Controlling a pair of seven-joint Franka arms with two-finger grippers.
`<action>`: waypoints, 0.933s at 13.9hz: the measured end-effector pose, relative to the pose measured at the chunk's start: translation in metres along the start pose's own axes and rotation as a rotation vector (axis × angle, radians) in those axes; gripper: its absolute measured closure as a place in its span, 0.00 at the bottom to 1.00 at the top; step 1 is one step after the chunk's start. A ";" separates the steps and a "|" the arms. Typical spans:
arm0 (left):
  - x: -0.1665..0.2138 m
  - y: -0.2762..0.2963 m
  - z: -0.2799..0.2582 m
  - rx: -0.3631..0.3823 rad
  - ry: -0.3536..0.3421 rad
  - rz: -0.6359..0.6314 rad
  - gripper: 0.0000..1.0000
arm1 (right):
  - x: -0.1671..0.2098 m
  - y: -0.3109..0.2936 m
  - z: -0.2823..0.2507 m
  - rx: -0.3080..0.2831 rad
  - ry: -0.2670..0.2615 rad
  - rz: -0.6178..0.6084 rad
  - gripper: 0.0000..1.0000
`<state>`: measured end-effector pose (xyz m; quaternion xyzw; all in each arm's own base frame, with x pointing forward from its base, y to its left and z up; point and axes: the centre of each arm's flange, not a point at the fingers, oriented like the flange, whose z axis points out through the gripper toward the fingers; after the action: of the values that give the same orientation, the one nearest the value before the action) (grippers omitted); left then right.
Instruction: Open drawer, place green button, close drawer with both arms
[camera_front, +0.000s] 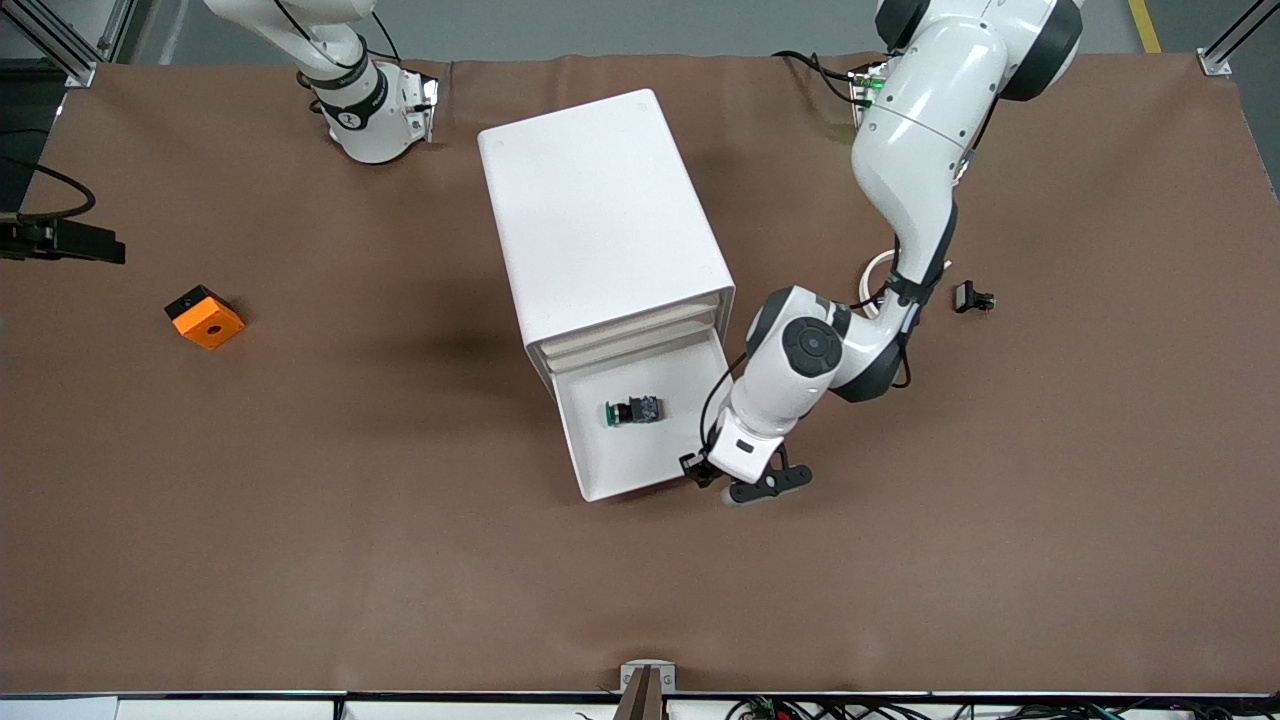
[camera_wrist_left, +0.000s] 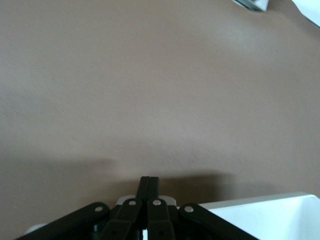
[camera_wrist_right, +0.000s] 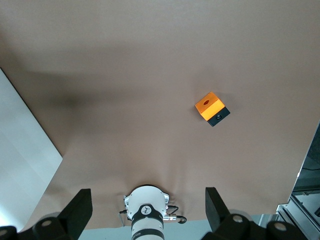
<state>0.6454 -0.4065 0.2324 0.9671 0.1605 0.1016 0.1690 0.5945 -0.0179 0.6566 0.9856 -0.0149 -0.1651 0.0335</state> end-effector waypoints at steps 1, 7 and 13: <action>-0.009 0.007 0.001 0.002 -0.009 -0.003 0.99 | -0.003 0.000 -0.002 0.000 0.003 0.000 0.00; -0.043 0.027 0.004 0.062 -0.088 -0.022 0.99 | -0.018 0.022 0.008 0.065 0.109 0.012 0.00; -0.072 0.041 0.001 0.116 -0.176 -0.031 0.99 | -0.077 0.023 0.022 0.075 0.184 0.017 0.00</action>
<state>0.5901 -0.4677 0.2359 0.9779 0.1654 0.0043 0.1278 0.5146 -0.0387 0.6622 0.9970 -0.0261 -0.0727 -0.0009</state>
